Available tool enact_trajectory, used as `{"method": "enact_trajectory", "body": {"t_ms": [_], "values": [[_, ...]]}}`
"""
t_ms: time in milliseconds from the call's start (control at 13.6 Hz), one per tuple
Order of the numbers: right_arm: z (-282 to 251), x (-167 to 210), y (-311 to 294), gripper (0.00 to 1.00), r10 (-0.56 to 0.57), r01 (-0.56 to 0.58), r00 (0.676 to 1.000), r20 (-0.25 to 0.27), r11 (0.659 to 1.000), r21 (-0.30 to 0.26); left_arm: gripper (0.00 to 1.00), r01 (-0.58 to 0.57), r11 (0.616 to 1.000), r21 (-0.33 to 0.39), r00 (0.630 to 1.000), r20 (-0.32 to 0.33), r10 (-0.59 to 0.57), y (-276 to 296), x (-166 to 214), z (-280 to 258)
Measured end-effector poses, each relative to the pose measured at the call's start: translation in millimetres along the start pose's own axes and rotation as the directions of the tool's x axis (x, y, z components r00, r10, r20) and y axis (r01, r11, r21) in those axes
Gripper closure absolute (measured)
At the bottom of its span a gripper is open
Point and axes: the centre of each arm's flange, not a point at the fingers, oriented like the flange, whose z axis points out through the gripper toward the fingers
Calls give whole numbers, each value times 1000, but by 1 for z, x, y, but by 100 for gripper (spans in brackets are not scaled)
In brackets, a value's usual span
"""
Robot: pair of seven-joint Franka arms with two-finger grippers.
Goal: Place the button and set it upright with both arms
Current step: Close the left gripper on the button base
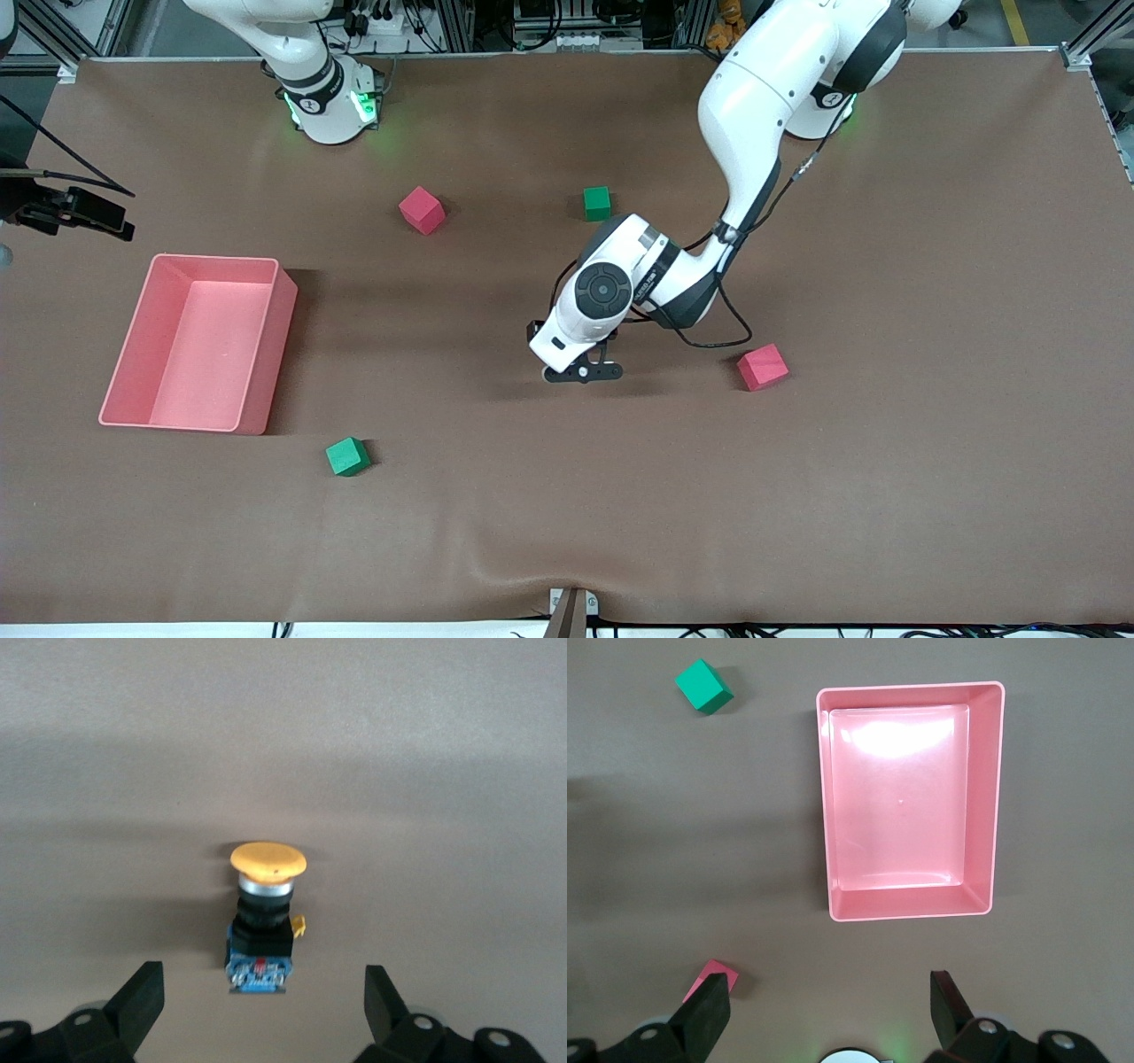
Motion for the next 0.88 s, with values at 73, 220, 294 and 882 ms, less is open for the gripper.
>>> {"method": "enact_trajectory", "body": {"t_ms": [73, 220, 294, 882], "values": [[1, 0, 0, 0, 0, 0, 1000, 2, 1000, 0, 0, 3, 1000, -2, 1000, -4, -3, -2, 2, 8], [4, 0, 0, 0, 0, 0, 1000, 8, 1000, 0, 3, 8, 1000, 1, 1000, -8, -8, -5, 5, 16], [5, 0, 0, 0, -1, 1, 1000, 11, 1000, 0, 3, 9, 1000, 2, 1000, -7, -9, -5, 5, 16], [10, 0, -2, 0, -4, 4, 1000, 22, 1000, -1, 11, -2, 1000, 16, 1000, 6, 2, -2, 0, 22]]}}
